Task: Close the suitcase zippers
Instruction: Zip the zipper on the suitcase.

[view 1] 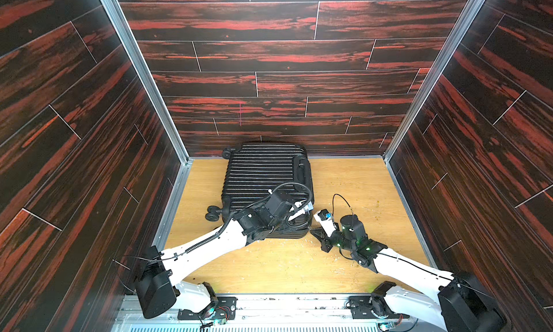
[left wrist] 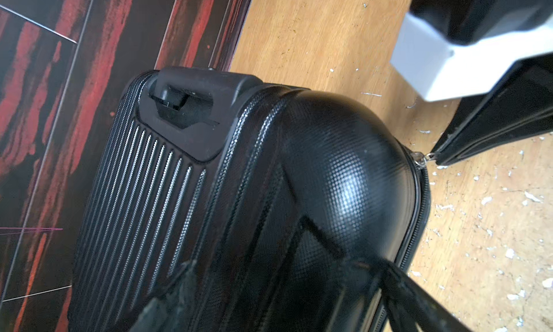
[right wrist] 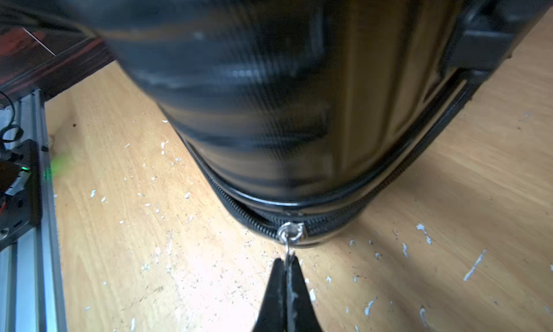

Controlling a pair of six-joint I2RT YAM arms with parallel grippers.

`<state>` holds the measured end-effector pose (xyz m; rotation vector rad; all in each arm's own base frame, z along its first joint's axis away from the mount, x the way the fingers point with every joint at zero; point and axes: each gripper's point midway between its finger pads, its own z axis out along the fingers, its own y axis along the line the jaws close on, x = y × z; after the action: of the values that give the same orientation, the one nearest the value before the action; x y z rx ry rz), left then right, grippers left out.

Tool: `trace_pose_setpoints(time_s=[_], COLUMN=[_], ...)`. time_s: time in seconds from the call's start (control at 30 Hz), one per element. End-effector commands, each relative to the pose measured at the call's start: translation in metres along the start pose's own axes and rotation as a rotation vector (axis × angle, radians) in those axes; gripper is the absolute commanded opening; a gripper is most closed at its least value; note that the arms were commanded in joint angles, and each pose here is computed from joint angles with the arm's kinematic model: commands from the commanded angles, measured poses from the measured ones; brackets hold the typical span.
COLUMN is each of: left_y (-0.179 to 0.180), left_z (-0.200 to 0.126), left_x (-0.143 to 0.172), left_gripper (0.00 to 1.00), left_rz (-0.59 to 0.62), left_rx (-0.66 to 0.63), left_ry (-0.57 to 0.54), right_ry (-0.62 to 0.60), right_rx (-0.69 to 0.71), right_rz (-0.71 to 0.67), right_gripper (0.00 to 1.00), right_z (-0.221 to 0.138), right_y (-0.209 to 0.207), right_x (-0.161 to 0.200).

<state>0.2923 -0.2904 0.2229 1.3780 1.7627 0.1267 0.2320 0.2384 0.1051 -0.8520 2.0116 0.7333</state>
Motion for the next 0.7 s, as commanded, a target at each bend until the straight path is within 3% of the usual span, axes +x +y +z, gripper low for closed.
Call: trace_pose_setpoints(time_s=[0.0,0.17,0.3,0.53,0.63,0.67], left_y=[0.043,0.057,0.089,0.151,0.165,0.169], left_z=[-0.014,-0.046,-0.068,-0.097,-0.107,-0.11], left_x=[-0.023,-0.042,-0.032,0.041,0.084,0.099], left_gripper=[0.97,0.98,0.93,0.8,0.64,0.63], left_rz=[-0.143,-0.332,-0.503,-0.84,-0.944,-0.979], left_rx=[-0.131,-0.104,-0.17,-0.32,-0.406,-0.433], left_ry=[-0.112,-0.2,-0.188,-0.111,-0.034,-0.011], right_ry=[0.03,0.043,0.05,0.061,0.065,0.064], right_rx=[-0.072,-0.013,0.01,0.023,0.029,0.03], right_rz=[0.019,0.033,0.039,0.044,0.046,0.046], right_gripper=[0.0,0.0,0.0,0.0,0.0,0.0], right_z=[0.003,0.005,0.007,0.007,0.007,0.007], right_y=[0.015,0.004,0.0,-0.003,-0.004,-0.004], right_x=[0.007,0.011,0.013,0.013,0.013,0.012])
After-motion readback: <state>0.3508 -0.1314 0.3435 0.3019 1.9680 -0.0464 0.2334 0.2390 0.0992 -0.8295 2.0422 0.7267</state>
